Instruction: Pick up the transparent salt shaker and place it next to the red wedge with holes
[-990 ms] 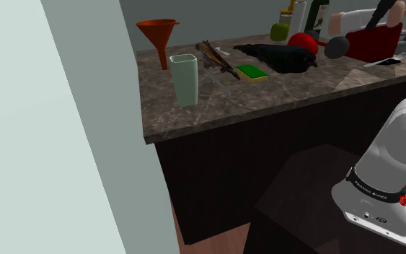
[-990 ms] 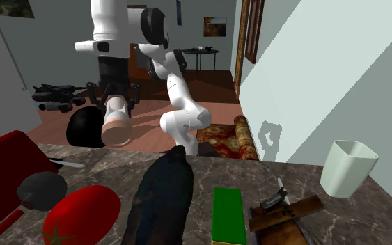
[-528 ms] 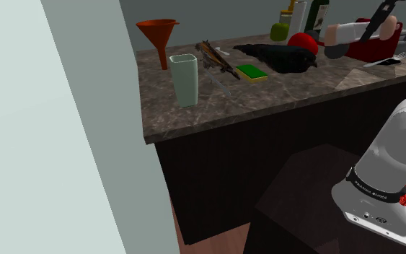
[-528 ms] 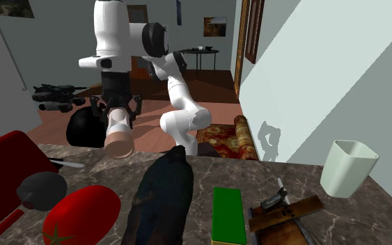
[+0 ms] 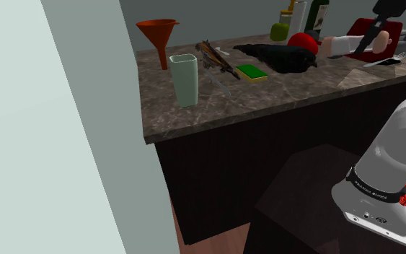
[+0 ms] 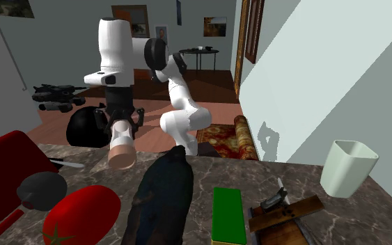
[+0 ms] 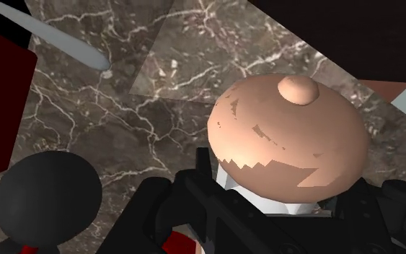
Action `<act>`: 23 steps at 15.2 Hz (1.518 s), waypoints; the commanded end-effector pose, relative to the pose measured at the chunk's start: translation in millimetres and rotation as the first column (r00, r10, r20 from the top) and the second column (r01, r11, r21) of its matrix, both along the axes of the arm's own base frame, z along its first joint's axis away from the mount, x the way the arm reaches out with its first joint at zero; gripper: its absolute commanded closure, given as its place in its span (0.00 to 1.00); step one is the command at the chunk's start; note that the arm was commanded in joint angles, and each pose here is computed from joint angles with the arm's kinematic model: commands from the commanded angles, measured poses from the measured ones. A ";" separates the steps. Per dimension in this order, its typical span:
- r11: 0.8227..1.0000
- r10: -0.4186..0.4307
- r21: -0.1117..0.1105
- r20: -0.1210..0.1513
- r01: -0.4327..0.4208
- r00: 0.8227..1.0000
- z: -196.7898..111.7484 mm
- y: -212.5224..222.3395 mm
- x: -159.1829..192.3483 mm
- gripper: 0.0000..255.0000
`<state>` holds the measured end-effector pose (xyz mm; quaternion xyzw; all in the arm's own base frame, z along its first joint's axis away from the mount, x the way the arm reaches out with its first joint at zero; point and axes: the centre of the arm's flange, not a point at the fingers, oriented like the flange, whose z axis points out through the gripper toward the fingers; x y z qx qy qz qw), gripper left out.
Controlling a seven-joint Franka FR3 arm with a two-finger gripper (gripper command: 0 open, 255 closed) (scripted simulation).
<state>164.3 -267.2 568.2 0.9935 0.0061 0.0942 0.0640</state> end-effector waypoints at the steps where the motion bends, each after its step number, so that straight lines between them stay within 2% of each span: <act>1: 1.000 0.000 0.000 0.001 0.000 1.000 -10.8 -0.3 -0.2 1.00; 9: 1.000 0.000 0.000 0.001 0.000 1.000 -54.1 -0.3 -0.2 1.00; 17: 1.000 0.000 0.000 0.001 0.000 1.000 -54.1 -0.3 -0.2 1.00; 18: 1.000 0.000 0.000 0.001 0.000 1.000 -54.0 -0.3 -0.1 0.00; 23: 1.000 0.000 0.000 0.001 0.000 1.000 -54.0 -0.3 -0.2 0.00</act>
